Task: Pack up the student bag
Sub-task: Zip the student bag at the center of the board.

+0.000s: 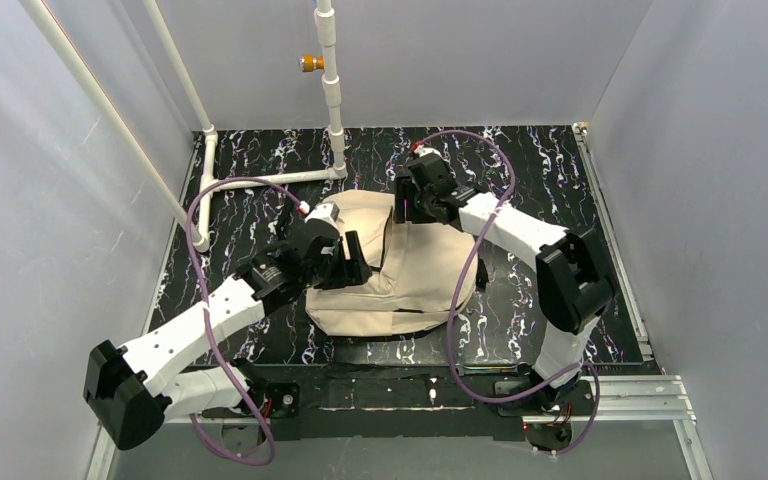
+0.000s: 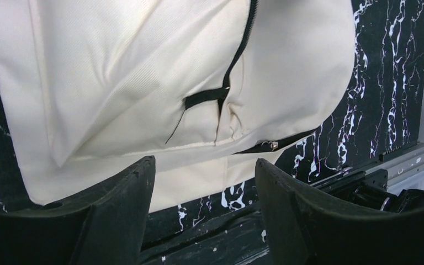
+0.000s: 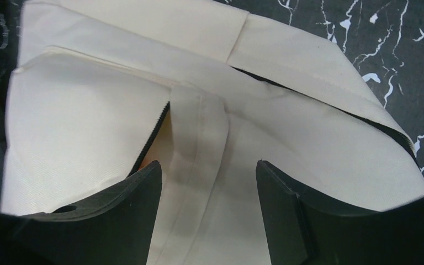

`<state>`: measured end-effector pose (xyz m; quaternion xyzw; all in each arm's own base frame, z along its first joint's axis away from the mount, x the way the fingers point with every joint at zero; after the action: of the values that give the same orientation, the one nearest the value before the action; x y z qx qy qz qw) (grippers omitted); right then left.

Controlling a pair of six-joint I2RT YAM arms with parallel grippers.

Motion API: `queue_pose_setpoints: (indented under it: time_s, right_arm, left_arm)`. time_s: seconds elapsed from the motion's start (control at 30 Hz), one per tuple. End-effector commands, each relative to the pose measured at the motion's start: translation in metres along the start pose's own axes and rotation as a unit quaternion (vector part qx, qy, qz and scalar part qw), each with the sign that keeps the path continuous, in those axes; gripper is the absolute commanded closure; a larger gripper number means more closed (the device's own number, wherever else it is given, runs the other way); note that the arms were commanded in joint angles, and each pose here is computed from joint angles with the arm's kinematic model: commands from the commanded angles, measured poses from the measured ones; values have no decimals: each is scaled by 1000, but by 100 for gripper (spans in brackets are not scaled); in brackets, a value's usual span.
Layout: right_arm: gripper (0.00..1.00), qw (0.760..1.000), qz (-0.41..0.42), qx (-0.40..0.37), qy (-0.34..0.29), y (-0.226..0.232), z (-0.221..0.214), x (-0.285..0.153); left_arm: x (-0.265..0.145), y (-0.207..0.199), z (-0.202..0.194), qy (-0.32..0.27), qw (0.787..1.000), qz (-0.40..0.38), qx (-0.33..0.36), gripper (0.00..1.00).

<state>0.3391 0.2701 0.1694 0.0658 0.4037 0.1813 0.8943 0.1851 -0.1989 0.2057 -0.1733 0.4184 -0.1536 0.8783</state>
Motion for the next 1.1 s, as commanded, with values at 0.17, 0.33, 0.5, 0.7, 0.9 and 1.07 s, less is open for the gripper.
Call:
queue_pose_setpoints:
  time_s: [0.17, 0.33, 0.5, 0.7, 0.9, 1.07]
  right_arm:
    - [29, 995, -86, -43, -14, 24, -4, 23]
    - [30, 990, -133, -51, -1, 27, -16, 33]
    - [50, 985, -166, -53, 8, 24, -22, 30]
    - [86, 995, -75, -58, -16, 43, -9, -1]
    - [97, 987, 161, 20, -1, 62, -6, -26]
    - [85, 920, 343, 189, 27, 41, -7, -20]
  left_arm:
    - [-6, 17, -22, 6, 999, -2, -51, 36]
    - [-9, 21, -29, 7, 998, -7, -68, 36]
    - [-15, 29, -30, -11, 997, 1, -72, 34]
    - [-14, 32, -24, -24, 997, 24, -64, 32]
    - [-7, 18, -17, 18, 999, 2, -43, 27]
    - [-7, -16, 1, 55, 974, -194, -108, 28]
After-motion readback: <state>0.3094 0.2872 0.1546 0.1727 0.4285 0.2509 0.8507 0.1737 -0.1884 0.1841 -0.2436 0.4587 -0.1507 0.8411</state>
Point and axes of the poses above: each gripper's point midway between its finger pads, its own x axis out along the fingers, its own y axis along the line the jaws close on, z = x × y, the point moved 6 cm from there along -x, back along the fingers, and after that the axes turned 1 degree about -x, right-handed, at the moved point
